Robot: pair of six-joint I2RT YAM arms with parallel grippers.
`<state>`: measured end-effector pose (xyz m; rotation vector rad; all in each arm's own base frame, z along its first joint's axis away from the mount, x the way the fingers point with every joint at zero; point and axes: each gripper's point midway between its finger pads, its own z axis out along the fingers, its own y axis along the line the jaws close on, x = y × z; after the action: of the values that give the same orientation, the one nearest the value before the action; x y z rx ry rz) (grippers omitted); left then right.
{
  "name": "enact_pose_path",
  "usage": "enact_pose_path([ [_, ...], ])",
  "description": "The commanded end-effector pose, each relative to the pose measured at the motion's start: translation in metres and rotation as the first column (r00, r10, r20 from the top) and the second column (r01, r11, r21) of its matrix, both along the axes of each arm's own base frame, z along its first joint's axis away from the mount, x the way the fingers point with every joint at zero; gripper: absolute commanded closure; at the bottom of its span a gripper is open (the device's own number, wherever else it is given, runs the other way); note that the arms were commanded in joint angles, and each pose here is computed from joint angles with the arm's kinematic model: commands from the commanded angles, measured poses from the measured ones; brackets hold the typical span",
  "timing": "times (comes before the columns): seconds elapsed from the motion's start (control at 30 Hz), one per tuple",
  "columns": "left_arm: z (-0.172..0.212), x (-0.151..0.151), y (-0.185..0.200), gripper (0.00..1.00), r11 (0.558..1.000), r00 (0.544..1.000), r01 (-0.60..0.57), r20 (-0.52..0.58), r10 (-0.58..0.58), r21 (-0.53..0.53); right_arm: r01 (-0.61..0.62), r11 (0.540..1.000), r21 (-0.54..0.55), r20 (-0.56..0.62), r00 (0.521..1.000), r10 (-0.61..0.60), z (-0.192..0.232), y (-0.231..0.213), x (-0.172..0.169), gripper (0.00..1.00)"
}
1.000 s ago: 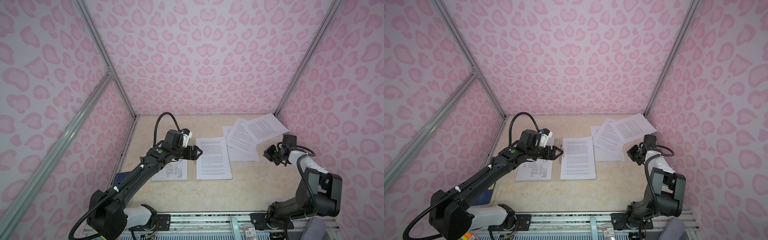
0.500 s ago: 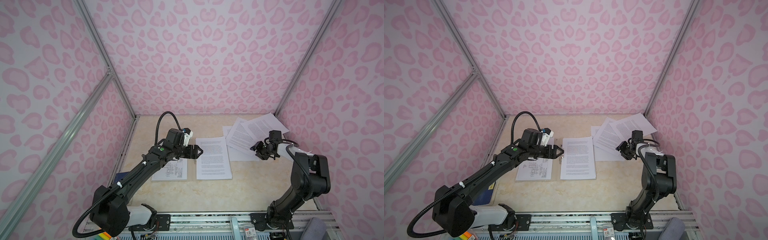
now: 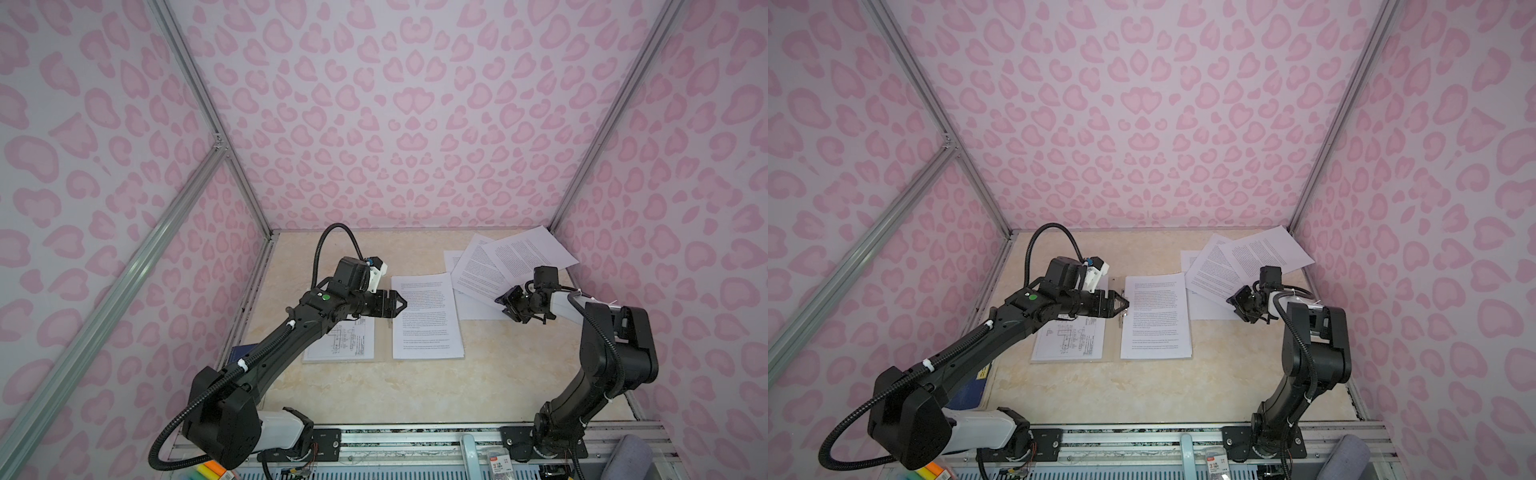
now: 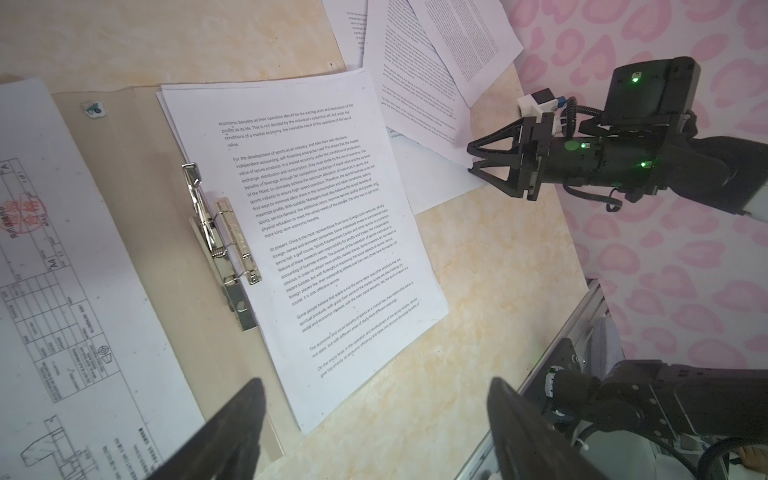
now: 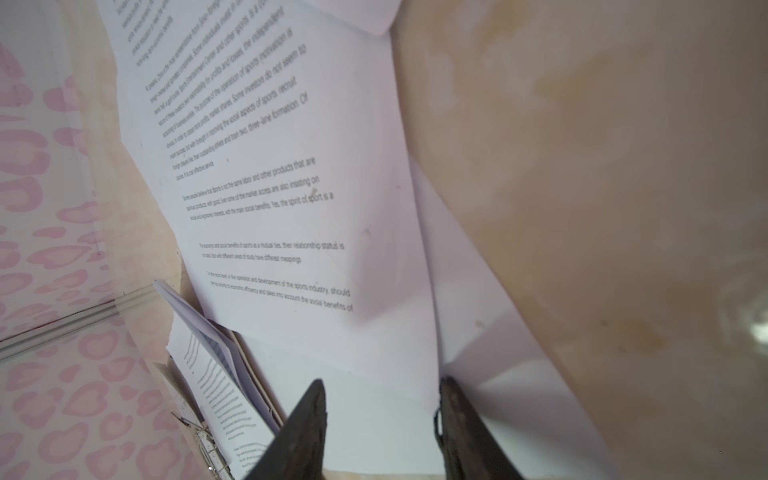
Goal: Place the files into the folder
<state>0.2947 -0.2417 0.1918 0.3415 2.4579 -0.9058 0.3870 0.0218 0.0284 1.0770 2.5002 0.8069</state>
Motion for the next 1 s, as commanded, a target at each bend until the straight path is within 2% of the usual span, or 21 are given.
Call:
enact_pose_path([
  [0.0, 0.005, 0.0, 0.0, 0.15, 1.0, 1.0, 0.009, 0.019, -0.009, -0.004, 0.036, 0.999, 0.005, 0.012, 0.999, -0.036, -0.004, -0.003, 0.003, 0.58],
  [0.23, 0.003, 0.0, 0.001, 0.15, 1.0, 1.0, 0.006, 0.015, -0.005, -0.002, 0.101, 0.995, 0.023, 0.122, 0.987, -0.103, 0.013, -0.008, 0.019, 0.67],
  [0.57, 0.004, 0.001, 0.002, 0.15, 1.0, 1.0, 0.0, 0.018, 0.0, -0.001, 0.126, 0.991, 0.042, 0.129, 0.983, -0.131, 0.011, -0.011, 0.034, 0.76],
  [0.97, 0.005, -0.001, 0.006, 0.15, 1.0, 1.0, -0.007, 0.027, 0.007, 0.003, 0.16, 0.984, 0.08, 0.111, 0.979, -0.168, 0.0, -0.008, 0.034, 0.84],
])
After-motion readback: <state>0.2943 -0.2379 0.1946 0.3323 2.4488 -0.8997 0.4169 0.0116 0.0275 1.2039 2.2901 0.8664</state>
